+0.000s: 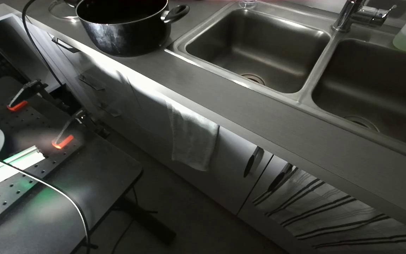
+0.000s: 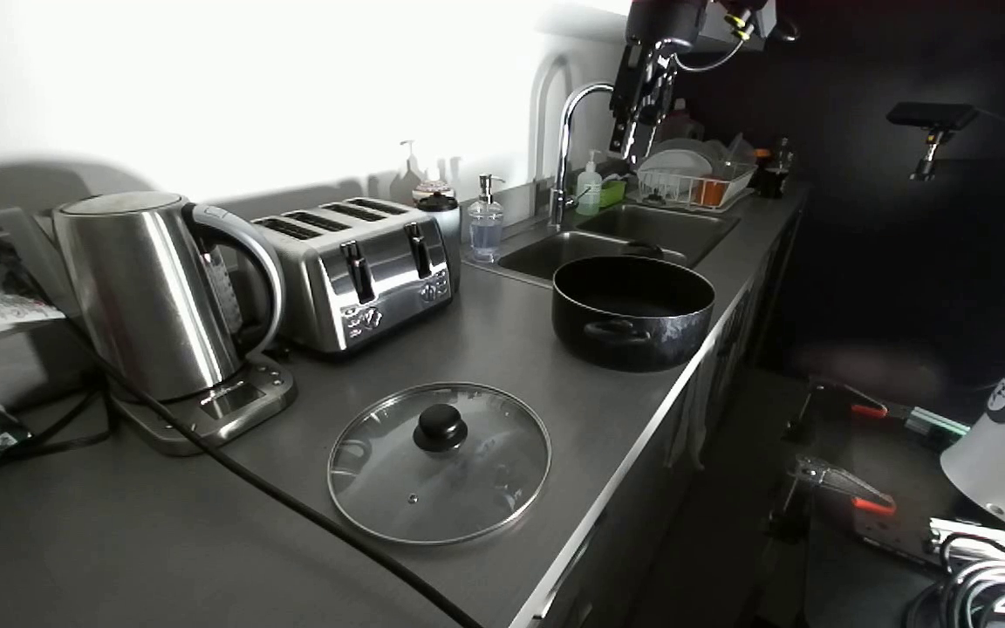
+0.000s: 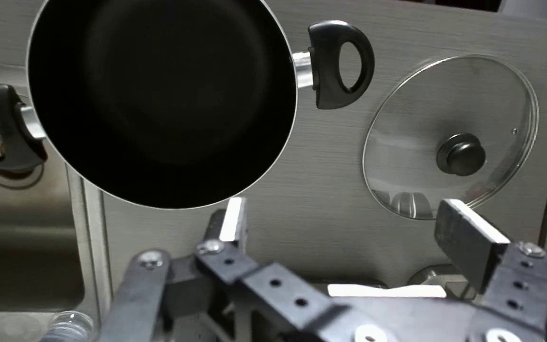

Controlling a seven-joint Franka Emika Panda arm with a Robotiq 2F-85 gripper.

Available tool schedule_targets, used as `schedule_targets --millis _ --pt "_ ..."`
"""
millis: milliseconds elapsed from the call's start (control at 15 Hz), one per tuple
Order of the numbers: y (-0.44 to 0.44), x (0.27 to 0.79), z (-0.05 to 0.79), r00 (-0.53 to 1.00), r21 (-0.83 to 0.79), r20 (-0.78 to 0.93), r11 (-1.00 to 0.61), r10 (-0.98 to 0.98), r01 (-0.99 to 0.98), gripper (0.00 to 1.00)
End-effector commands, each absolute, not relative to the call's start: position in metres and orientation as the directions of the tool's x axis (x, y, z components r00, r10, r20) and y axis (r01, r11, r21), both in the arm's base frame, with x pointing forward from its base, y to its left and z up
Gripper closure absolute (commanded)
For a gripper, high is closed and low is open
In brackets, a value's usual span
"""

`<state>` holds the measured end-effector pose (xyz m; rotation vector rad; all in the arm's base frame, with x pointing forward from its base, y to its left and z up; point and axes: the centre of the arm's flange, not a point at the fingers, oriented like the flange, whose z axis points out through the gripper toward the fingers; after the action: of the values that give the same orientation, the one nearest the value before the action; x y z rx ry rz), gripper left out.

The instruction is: Put the lid on the black pot

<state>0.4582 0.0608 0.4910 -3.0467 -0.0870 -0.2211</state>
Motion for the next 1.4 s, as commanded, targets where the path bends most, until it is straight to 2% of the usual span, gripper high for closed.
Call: schedule_targets --millis 0,533,1333 --pt "0.088 0.476 0.487 0.980 -0.045 0.115 -0.985 0.161 0.167 0.00" --pt "0.162 0.499 0.456 0.906 0.052 0.000 -0.904 0.424 0.424 0.00" --pt "0.254 0.521 0.375 0.658 0.119 -0.253 -0.652 0.709 0.749 0.00"
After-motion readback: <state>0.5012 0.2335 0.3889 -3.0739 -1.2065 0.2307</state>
